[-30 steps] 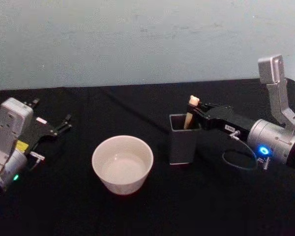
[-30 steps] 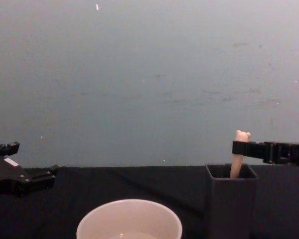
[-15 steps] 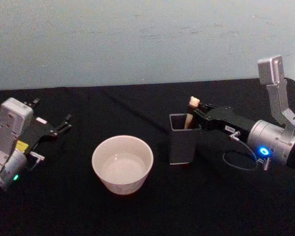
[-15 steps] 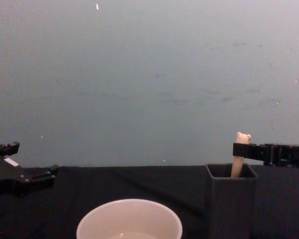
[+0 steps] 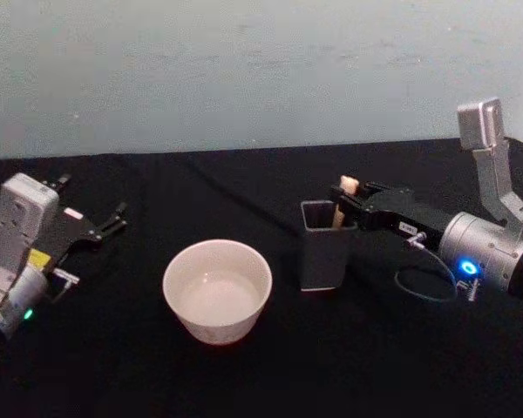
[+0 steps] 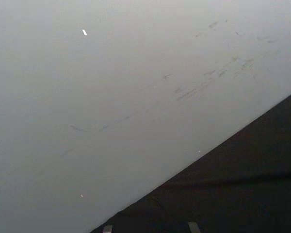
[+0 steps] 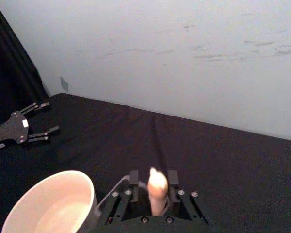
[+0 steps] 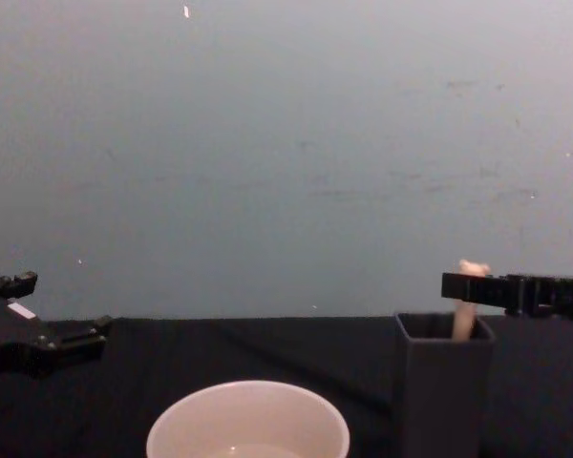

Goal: Pick up the stirring spoon with one hand, stir inside the cup, then place it back in its original position.

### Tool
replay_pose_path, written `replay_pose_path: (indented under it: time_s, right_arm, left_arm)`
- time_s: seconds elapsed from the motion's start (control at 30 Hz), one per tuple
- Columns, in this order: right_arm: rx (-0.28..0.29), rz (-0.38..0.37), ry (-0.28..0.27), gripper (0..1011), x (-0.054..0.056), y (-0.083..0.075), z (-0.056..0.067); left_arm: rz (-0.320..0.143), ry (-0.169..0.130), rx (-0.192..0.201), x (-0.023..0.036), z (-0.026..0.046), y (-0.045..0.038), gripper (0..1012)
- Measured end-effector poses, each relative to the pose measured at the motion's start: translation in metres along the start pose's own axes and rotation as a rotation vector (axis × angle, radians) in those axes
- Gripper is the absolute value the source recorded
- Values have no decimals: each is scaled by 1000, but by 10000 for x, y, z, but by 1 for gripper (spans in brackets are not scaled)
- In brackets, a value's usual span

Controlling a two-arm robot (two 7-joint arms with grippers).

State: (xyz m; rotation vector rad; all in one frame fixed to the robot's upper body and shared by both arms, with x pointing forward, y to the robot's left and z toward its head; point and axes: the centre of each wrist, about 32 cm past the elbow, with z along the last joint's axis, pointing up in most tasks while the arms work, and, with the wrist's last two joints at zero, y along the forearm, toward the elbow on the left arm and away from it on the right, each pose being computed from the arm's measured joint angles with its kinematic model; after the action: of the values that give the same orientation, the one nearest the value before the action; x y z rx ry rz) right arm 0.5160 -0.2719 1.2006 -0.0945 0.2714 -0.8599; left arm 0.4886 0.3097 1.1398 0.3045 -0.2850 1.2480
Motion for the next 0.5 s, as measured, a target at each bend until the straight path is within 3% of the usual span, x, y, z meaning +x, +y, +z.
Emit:
replay_pose_path:
  time_s: [0.5]
  right_arm:
    - [1, 0, 1, 815, 0, 0, 0]
  left_arm:
    - [0, 0, 0, 0, 0, 0, 1001]
